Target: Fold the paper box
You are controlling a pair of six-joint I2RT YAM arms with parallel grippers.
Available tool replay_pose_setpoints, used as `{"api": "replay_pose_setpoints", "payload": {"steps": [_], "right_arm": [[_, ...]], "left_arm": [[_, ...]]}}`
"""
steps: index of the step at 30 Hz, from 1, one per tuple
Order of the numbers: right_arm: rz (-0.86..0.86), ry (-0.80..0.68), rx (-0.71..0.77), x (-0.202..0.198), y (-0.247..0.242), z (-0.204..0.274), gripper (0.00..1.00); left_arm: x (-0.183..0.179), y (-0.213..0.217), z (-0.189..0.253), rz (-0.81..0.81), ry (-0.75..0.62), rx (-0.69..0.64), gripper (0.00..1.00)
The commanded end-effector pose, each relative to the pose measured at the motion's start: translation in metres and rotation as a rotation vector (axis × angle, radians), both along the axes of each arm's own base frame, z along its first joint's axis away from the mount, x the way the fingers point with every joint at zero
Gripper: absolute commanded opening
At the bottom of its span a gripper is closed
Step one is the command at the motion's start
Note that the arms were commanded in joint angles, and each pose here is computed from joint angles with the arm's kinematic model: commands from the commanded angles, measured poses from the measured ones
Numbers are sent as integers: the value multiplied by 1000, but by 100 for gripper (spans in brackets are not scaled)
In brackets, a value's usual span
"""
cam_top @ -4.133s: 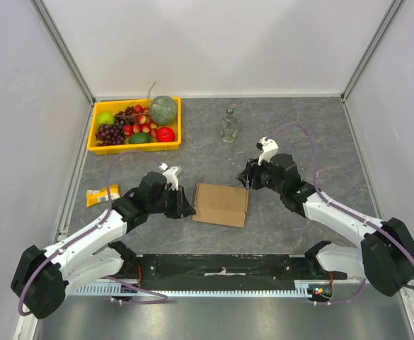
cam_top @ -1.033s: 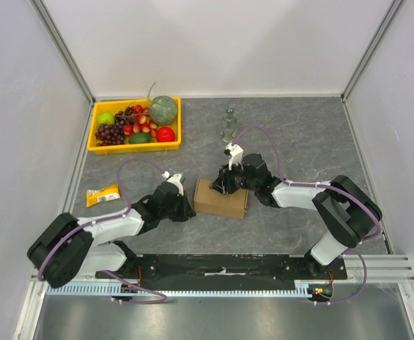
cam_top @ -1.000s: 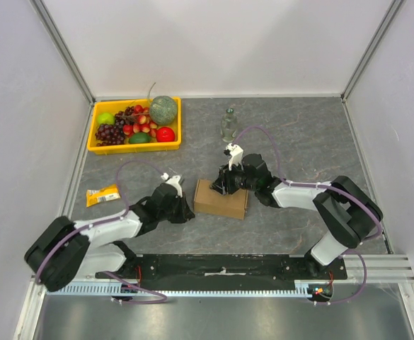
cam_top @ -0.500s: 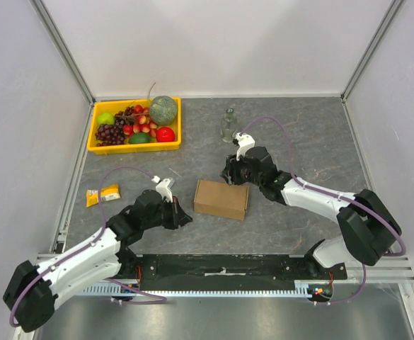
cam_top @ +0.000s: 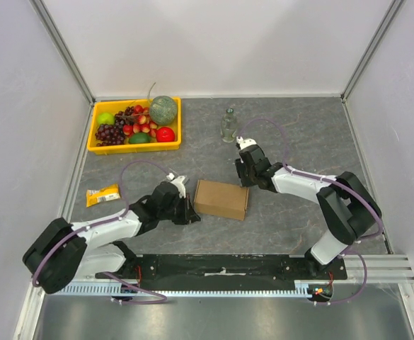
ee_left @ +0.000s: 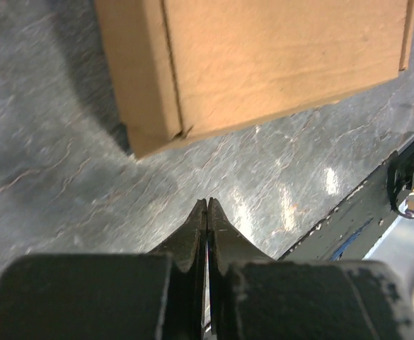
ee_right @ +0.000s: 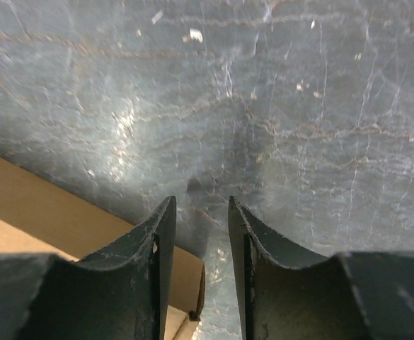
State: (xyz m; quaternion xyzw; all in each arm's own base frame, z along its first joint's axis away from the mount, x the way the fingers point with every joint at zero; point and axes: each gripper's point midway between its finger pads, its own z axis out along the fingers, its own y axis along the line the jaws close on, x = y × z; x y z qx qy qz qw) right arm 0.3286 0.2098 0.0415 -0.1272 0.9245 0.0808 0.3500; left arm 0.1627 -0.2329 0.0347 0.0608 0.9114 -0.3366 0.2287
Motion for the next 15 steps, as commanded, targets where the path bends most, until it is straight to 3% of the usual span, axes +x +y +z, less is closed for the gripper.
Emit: {"api": "replay_pose_setpoints", "payload": {"steps": [1,15], "right_arm": [[12,40,-35,-9,-6,-4,42],[39,188,105,-86,-10,-13,38]], "left_arm": [[16,-28,18,-58,-60,-86,2],[75,-40,-13,10,-52,60,2]]}}
